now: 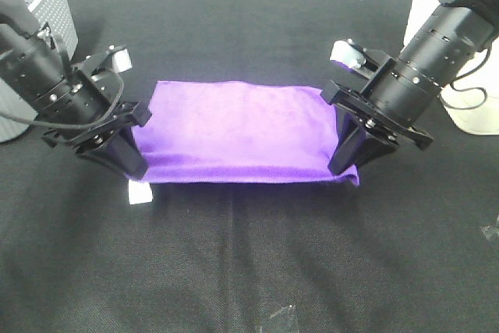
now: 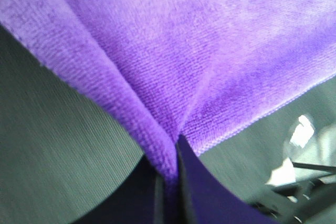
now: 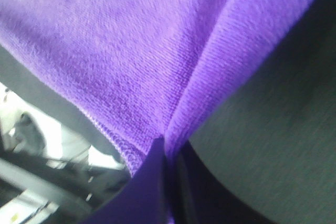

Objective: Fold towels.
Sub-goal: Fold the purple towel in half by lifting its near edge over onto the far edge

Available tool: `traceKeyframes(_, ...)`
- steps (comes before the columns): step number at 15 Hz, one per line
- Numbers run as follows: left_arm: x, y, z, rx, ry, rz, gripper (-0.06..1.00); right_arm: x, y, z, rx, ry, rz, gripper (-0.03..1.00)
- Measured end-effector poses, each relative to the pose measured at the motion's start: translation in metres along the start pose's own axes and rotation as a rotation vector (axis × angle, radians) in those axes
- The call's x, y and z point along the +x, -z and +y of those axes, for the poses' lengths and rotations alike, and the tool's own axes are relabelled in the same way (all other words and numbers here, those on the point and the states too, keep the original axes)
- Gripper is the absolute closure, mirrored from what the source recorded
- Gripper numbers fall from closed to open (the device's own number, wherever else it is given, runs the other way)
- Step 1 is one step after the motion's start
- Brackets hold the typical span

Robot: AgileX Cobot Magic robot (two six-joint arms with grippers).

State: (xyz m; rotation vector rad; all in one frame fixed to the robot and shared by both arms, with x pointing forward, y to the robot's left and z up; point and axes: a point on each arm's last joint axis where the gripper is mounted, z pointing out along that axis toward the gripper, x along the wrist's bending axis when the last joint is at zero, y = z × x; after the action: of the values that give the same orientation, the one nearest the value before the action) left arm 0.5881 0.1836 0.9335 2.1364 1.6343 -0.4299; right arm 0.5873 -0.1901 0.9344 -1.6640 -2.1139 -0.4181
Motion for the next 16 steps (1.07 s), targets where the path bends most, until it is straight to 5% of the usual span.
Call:
traceKeyframes(10, 0.017, -0.005, 0.104, -0.205, -0.070, 0.021, 0.94, -0.022, 0.013, 0.118, -0.260, 0.048, -0.083, 0.96)
traceKeyframes(16, 0.029, -0.016, 0.139, -0.276, -0.094, 0.027, 0.94, -0.038, 0.006, 0.154, -0.355, 0.064, -0.163, 0.96)
